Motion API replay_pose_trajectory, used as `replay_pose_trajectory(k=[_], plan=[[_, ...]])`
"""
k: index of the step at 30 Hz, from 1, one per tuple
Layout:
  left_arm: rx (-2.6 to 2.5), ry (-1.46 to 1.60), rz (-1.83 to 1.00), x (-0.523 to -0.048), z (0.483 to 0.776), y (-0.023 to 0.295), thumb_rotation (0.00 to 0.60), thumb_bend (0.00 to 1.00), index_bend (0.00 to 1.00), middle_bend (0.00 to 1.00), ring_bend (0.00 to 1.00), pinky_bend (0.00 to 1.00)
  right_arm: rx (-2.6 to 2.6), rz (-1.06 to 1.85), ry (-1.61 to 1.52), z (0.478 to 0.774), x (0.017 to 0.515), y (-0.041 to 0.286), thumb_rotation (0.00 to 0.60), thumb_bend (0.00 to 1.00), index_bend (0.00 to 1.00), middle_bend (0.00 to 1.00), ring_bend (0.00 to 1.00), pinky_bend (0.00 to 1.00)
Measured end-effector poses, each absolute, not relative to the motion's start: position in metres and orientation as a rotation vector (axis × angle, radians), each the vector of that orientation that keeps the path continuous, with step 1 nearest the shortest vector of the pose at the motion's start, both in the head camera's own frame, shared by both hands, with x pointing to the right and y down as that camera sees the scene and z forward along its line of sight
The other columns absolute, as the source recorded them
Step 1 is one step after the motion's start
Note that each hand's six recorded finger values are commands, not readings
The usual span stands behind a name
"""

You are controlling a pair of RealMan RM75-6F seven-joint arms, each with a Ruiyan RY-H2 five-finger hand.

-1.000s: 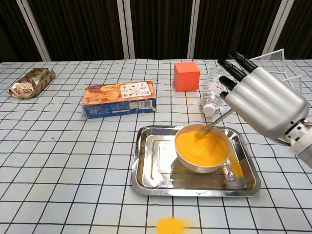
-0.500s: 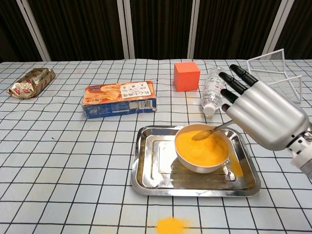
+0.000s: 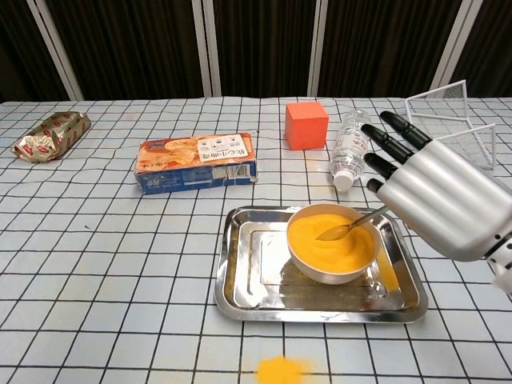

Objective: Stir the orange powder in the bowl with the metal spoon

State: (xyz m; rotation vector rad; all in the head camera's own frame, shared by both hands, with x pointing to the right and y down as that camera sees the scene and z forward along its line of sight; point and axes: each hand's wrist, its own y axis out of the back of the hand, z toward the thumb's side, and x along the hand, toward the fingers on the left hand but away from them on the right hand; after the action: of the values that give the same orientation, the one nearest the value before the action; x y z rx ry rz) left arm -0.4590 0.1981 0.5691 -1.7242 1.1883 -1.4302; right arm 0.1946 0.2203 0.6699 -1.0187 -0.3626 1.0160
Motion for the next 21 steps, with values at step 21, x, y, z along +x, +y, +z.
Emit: replay_pose_trajectory(k=[21], plan=[[-1.728,1.192,-1.428,-0.459,0.569,0.198,0.600,0.03,0.00,0.00,0.00,0.00,-0.983,0.986,-0.406,0.649,0.190,0.208,0.600,0.78,0.87,0.29,0.00,0.00]])
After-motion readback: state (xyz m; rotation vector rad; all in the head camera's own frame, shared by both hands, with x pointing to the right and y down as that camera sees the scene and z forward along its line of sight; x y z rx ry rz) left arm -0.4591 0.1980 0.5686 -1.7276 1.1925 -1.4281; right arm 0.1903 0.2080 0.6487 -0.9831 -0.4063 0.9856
